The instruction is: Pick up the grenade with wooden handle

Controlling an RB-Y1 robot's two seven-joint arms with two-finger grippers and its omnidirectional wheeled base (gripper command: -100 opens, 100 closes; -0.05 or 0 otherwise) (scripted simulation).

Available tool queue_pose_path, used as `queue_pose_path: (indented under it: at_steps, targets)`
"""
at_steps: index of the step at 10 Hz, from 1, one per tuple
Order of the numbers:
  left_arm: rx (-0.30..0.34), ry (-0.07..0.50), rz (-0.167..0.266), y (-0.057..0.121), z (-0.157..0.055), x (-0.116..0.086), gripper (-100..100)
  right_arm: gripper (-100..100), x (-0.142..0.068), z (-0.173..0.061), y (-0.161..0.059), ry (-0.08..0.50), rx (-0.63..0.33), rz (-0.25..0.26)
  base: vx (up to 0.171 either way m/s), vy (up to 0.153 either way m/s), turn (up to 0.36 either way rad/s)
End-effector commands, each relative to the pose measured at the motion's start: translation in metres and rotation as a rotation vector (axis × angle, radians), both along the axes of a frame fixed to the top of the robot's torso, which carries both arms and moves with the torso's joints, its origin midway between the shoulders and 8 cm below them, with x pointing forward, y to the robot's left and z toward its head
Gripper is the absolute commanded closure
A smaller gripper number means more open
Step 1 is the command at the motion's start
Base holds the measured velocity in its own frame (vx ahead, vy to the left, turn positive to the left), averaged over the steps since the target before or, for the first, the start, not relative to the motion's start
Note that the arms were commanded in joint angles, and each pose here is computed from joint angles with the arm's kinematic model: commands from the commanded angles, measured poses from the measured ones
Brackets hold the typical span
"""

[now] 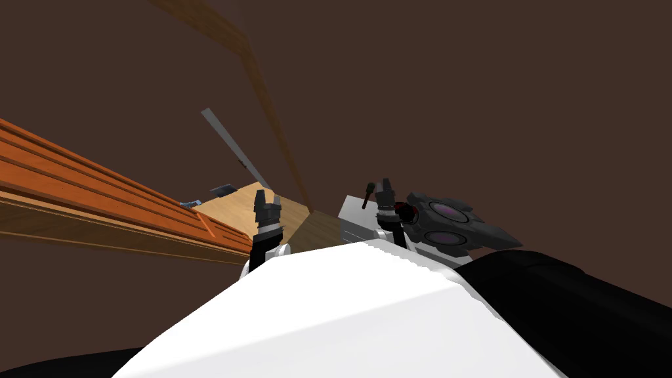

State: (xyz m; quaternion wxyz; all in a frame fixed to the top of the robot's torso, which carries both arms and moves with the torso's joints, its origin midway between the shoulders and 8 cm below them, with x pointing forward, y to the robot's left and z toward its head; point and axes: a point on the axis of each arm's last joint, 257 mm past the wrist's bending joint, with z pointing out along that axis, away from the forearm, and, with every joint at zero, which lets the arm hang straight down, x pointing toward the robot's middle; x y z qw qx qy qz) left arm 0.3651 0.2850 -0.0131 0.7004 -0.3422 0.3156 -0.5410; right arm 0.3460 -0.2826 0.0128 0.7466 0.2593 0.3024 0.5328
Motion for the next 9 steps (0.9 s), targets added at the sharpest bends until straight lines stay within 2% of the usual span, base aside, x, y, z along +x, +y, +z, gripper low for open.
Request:
queue_pose_path:
  at_steps: [1, 5, 9]
  targets:
    - [0.000, 0.000, 0.000, 0.000, 0.000, 0.000, 0, -100, 0.014, -0.015, -0.009, 0.062, -0.073, -0.039, 0.006, 0.062, -0.057]
    - [0.000, 0.000, 0.000, 0.000, 0.000, 0.000, 0, -100, 0.037, -0.044, -0.030, 0.168, -0.178, -0.127, 0.025, 0.104, -0.036]
    - [0.000, 0.000, 0.000, 0.000, 0.000, 0.000, 0, -100, 0.062, -0.085, -0.065, 0.306, -0.300, -0.251, 0.021, 0.098, -0.034]
